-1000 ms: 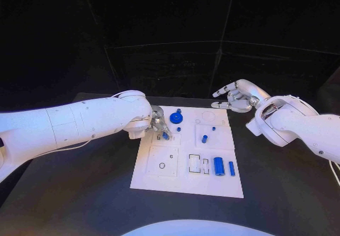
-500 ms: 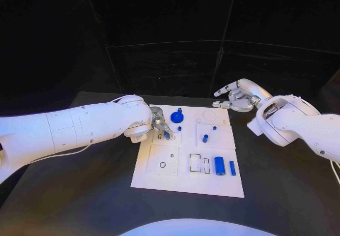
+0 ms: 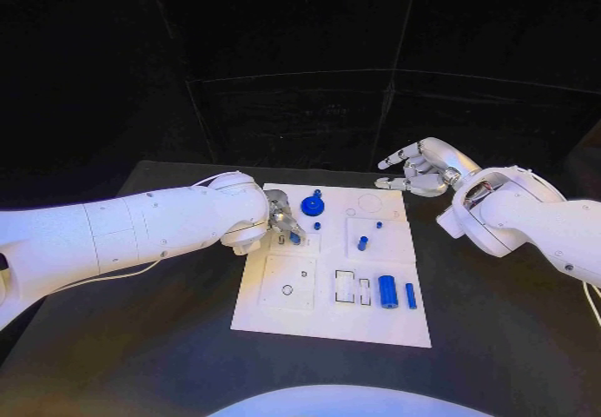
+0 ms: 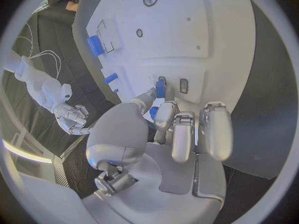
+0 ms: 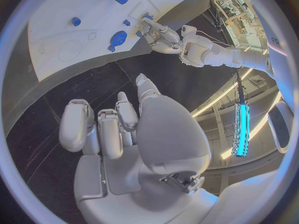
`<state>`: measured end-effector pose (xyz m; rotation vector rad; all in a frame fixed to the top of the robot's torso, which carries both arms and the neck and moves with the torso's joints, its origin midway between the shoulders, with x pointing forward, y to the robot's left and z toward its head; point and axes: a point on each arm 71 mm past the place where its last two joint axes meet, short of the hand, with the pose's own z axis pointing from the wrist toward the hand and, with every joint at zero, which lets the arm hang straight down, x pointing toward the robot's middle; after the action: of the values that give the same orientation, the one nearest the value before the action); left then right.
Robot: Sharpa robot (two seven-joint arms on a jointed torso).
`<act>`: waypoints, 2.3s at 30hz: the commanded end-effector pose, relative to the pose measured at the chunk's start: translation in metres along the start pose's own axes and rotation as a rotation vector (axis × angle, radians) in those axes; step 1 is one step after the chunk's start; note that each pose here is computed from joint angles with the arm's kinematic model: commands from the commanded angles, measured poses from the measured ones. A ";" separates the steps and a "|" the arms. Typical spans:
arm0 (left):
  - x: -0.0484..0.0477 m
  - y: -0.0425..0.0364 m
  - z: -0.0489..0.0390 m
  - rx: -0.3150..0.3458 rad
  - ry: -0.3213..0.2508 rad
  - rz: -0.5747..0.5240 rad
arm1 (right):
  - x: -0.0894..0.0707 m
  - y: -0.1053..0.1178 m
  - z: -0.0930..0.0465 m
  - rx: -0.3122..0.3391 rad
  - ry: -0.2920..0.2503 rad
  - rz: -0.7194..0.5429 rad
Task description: Assemble the parts on the task board
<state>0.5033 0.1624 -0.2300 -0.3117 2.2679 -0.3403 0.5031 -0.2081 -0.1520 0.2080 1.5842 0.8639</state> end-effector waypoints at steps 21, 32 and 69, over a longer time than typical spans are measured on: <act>0.0055 -0.0022 -0.0008 0.004 0.034 0.059 | 0.001 0.002 0.001 -0.011 0.011 0.003; 0.0047 -0.0016 0.0002 0.001 0.033 0.059 | 0.001 0.002 0.002 -0.012 0.013 0.003; 0.0033 -0.0078 0.0090 -0.012 0.051 0.081 | 0.002 0.003 0.003 -0.014 0.017 0.007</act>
<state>0.5100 0.1552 -0.2349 -0.2347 2.3134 -0.2960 0.5040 -0.2050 -0.1530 0.2039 1.5943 0.8727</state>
